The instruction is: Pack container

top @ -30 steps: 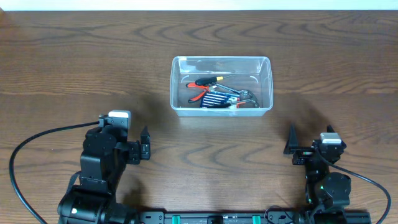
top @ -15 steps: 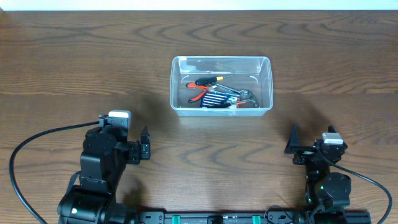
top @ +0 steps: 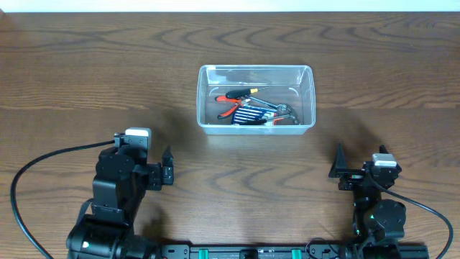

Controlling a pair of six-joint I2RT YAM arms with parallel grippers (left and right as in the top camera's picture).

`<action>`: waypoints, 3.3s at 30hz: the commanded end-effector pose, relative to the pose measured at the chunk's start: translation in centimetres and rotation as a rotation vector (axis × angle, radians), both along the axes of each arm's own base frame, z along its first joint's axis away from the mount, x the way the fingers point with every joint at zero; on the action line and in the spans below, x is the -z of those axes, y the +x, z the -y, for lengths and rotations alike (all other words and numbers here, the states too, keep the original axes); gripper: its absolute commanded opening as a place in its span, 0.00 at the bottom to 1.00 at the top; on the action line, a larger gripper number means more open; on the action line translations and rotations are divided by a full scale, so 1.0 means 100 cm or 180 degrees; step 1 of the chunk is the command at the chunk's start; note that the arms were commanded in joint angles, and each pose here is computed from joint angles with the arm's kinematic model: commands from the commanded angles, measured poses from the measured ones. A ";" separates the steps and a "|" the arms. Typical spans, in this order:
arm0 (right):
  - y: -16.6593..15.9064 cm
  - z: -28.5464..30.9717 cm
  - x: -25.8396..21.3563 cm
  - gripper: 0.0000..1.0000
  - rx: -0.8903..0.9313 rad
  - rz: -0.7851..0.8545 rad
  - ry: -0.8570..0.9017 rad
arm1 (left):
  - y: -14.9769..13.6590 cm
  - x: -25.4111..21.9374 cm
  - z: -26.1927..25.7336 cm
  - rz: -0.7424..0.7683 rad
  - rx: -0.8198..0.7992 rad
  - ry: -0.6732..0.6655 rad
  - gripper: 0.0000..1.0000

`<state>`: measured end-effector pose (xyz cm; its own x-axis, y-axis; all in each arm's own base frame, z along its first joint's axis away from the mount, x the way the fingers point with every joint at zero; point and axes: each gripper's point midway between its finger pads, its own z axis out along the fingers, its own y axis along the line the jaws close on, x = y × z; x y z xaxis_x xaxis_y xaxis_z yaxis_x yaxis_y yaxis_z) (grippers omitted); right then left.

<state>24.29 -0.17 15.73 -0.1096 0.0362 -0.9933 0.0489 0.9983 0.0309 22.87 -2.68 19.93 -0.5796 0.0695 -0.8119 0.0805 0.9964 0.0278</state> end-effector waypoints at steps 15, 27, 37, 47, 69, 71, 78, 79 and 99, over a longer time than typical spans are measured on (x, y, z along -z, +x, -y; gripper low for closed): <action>0.000 0.000 0.000 0.99 0.0019 0.0014 0.0053 | -0.044 0.000 -0.017 0.0968 -0.0046 -0.0020 0.98; 0.000 0.000 0.000 0.99 0.0019 0.0014 0.0053 | 0.013 0.012 -0.009 0.1966 -0.0019 0.0039 0.99; 0.000 0.000 0.000 0.99 0.0019 0.0014 0.0053 | 0.013 0.065 0.004 0.1471 0.0249 0.0060 0.98; 0.000 0.000 0.000 0.99 0.0019 0.0014 0.0053 | 0.013 0.062 0.005 0.1435 -0.0032 -0.0667 0.98; 0.000 0.000 0.000 0.99 0.0019 0.0014 0.0053 | 0.009 0.059 0.026 0.1460 0.0444 -0.0578 0.98; 0.000 0.000 0.000 0.99 0.0019 0.0014 0.0053 | 0.009 0.059 0.026 0.1462 0.0443 -0.0577 0.98; 0.000 0.000 0.000 0.99 0.0019 0.0014 0.0053 | 0.010 0.060 0.026 0.1455 0.0443 -0.0576 0.98; 0.000 0.000 0.000 0.99 0.0019 0.0014 0.0053 | 0.010 0.060 0.026 0.1456 0.0443 -0.0576 0.99; 0.000 0.000 0.000 0.99 0.0019 0.0014 0.0053 | 0.010 0.060 0.026 0.1455 0.0443 -0.0576 0.98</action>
